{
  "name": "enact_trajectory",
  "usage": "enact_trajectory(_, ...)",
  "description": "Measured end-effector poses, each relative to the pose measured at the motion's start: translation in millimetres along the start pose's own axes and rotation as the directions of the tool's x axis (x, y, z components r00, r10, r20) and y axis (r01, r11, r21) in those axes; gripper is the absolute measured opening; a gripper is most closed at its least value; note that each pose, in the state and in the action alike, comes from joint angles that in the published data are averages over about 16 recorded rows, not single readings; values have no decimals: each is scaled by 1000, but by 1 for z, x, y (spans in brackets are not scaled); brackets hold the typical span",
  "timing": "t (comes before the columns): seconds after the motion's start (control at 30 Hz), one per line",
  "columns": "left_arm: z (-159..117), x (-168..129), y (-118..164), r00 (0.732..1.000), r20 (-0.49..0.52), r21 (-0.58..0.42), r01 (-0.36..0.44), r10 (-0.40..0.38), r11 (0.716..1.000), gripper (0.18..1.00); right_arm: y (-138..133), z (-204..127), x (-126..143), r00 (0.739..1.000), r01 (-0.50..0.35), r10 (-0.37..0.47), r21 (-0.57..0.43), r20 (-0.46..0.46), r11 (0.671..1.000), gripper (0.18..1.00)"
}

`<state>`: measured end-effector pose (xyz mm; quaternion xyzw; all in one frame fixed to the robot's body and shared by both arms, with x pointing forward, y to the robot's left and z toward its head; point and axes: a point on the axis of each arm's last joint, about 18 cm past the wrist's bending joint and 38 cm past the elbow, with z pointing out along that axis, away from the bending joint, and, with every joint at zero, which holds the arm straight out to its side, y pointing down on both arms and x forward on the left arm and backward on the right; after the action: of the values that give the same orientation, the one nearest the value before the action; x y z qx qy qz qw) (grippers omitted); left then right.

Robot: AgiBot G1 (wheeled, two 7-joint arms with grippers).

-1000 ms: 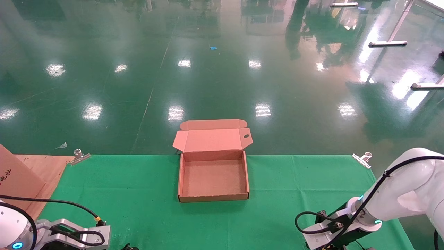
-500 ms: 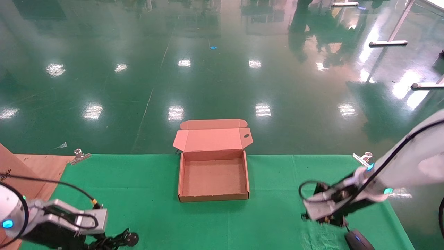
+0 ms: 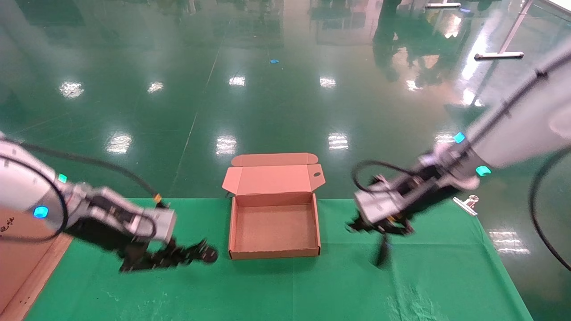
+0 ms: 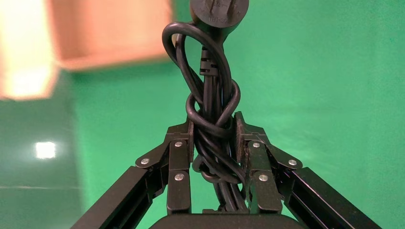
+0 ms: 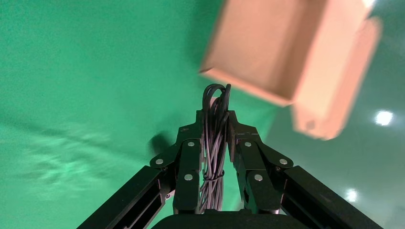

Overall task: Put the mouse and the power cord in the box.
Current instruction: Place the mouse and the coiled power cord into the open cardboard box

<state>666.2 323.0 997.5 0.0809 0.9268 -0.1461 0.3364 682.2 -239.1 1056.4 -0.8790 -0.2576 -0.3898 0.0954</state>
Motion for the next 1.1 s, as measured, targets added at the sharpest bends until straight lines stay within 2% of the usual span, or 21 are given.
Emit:
enact_trajectory(0.27,-34,-41,-61,986,100,4,-136,135,991,347,-55,-27,52,993,82,-82,-5,-89,997,269)
enact_trajectory(0.5,-51,-63,-97,964,152,-6,-218,216,976,347,-87,-35,69,984,118,-119,-16,-130,993,269)
enact_trajectory(0.9,-44,-73,-127,943,158,4,-298,293,955,346,-94,-33,69,986,110,-111,-17,-127,994,269)
enact_trajectory(1.1,-29,-83,-136,913,218,-10,-352,346,936,346,-89,-36,67,987,97,-97,-8,-125,995,269)
